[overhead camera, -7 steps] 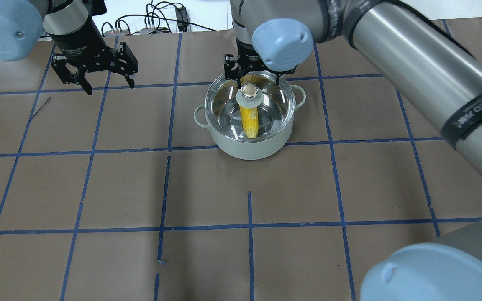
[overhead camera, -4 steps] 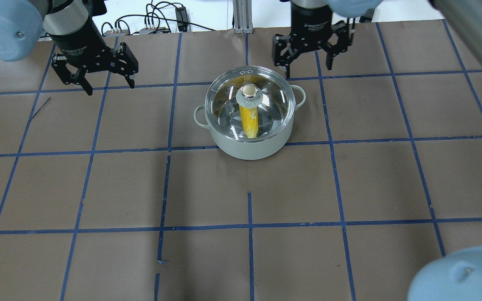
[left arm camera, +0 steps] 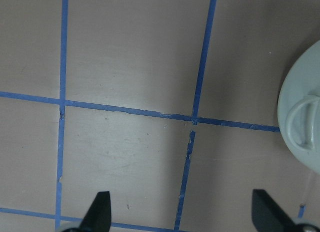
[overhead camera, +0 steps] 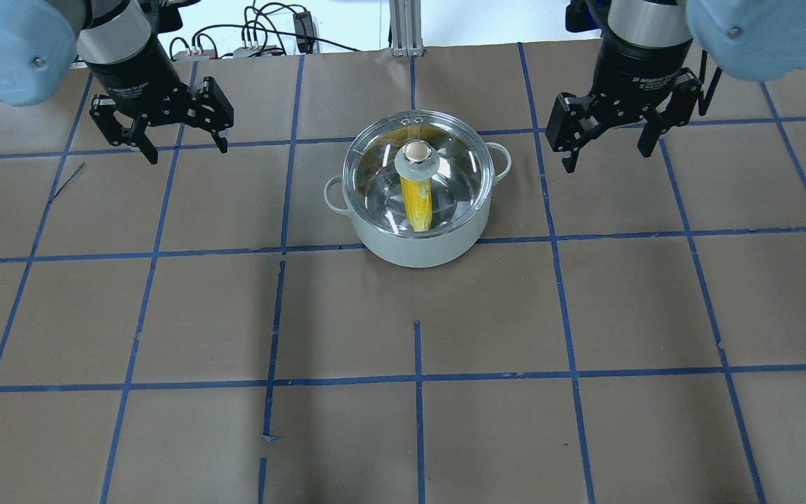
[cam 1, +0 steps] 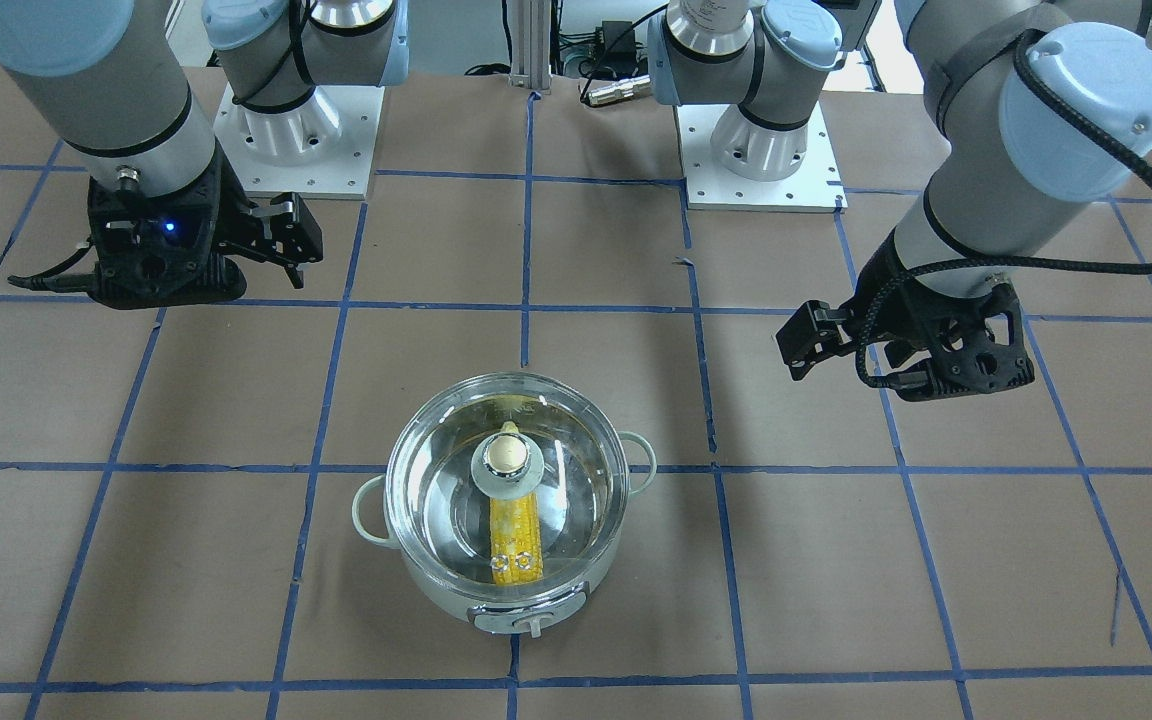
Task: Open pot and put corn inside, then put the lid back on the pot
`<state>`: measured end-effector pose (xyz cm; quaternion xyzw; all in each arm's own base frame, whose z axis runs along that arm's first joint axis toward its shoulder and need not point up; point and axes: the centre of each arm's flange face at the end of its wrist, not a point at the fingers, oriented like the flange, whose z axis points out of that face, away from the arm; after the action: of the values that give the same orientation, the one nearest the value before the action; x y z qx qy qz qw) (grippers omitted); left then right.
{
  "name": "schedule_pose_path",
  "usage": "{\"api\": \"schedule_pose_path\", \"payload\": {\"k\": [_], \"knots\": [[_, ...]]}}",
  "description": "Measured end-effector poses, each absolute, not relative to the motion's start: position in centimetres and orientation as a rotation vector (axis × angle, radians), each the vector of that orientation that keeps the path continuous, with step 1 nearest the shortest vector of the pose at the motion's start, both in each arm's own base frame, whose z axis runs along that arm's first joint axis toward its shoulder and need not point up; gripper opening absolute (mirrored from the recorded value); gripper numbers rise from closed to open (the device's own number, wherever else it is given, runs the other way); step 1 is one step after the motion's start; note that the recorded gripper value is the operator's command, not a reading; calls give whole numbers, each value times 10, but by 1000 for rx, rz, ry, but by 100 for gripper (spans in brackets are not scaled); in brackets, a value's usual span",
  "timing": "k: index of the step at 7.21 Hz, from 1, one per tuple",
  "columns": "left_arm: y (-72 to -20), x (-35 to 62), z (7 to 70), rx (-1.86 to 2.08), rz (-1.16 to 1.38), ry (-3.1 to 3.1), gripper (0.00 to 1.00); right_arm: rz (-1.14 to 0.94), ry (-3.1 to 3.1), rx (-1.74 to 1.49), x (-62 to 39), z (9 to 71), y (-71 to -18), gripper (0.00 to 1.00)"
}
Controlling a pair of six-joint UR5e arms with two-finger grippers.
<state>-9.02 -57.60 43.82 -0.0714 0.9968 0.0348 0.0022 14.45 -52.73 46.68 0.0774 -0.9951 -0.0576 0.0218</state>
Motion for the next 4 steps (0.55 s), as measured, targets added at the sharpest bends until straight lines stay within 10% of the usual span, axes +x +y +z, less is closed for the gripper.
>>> {"api": "schedule_pose_path", "payload": {"k": [4], "knots": [[-577, -92, 436, -229, 118, 3151, 100, -97, -3156, 198, 147, 485, -537, 100]]}}
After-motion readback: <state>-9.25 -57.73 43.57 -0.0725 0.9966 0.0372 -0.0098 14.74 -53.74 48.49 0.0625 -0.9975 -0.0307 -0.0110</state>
